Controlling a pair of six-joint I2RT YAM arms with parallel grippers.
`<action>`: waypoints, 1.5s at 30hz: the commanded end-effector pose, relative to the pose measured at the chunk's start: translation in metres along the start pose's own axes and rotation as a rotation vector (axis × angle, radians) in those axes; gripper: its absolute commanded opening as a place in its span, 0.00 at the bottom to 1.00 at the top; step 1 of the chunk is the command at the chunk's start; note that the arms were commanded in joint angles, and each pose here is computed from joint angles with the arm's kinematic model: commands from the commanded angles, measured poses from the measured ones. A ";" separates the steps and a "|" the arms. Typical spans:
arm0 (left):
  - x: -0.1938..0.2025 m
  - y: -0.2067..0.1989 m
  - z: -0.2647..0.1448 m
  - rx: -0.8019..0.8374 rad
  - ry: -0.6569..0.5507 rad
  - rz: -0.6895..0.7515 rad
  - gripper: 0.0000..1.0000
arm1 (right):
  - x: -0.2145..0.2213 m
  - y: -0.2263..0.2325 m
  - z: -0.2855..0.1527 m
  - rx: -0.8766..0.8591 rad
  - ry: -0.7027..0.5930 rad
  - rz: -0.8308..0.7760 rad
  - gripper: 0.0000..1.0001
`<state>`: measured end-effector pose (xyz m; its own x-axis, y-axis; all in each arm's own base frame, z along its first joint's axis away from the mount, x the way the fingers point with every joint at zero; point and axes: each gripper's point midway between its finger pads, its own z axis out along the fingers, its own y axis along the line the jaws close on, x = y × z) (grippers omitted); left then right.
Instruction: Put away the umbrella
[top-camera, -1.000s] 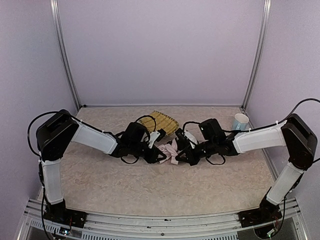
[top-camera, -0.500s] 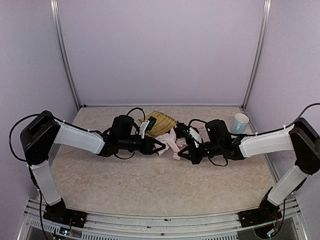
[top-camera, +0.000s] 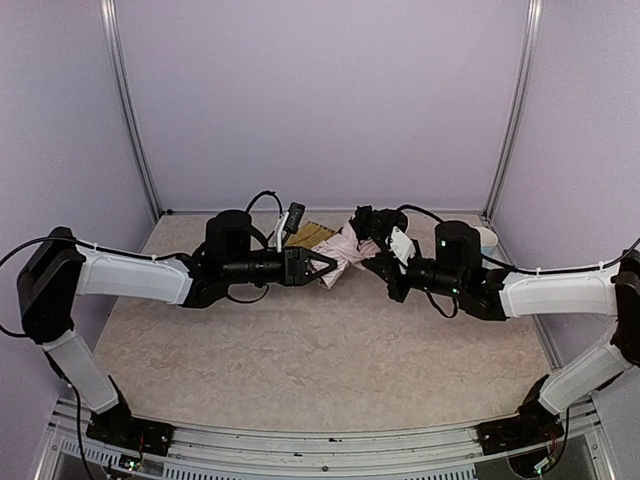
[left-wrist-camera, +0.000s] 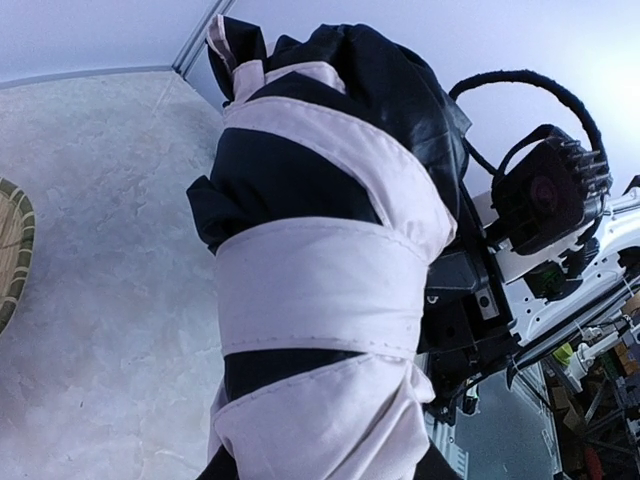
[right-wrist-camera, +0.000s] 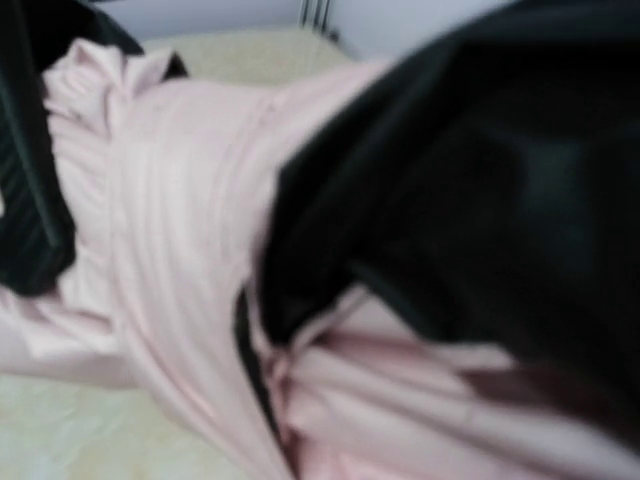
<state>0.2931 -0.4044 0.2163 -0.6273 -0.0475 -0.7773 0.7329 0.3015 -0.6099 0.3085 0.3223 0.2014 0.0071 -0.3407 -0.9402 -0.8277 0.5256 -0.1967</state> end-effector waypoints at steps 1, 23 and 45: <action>-0.062 -0.099 -0.016 0.224 -0.161 0.190 0.00 | -0.014 -0.016 -0.016 0.117 -0.102 -0.217 0.00; -0.035 -0.126 0.004 0.379 -0.069 0.136 0.00 | -0.113 0.022 -0.061 -0.045 -0.570 -0.345 0.00; 0.011 -0.123 0.022 0.418 0.058 0.115 0.00 | -0.142 0.018 -0.097 -0.023 -0.725 -0.176 0.22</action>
<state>0.2390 -0.4467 0.3080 -0.5023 -0.1178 -0.8566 0.8638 -0.0224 -0.5034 0.2608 0.3071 0.3222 0.4558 0.0670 -0.8876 -0.7807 0.5091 -0.3625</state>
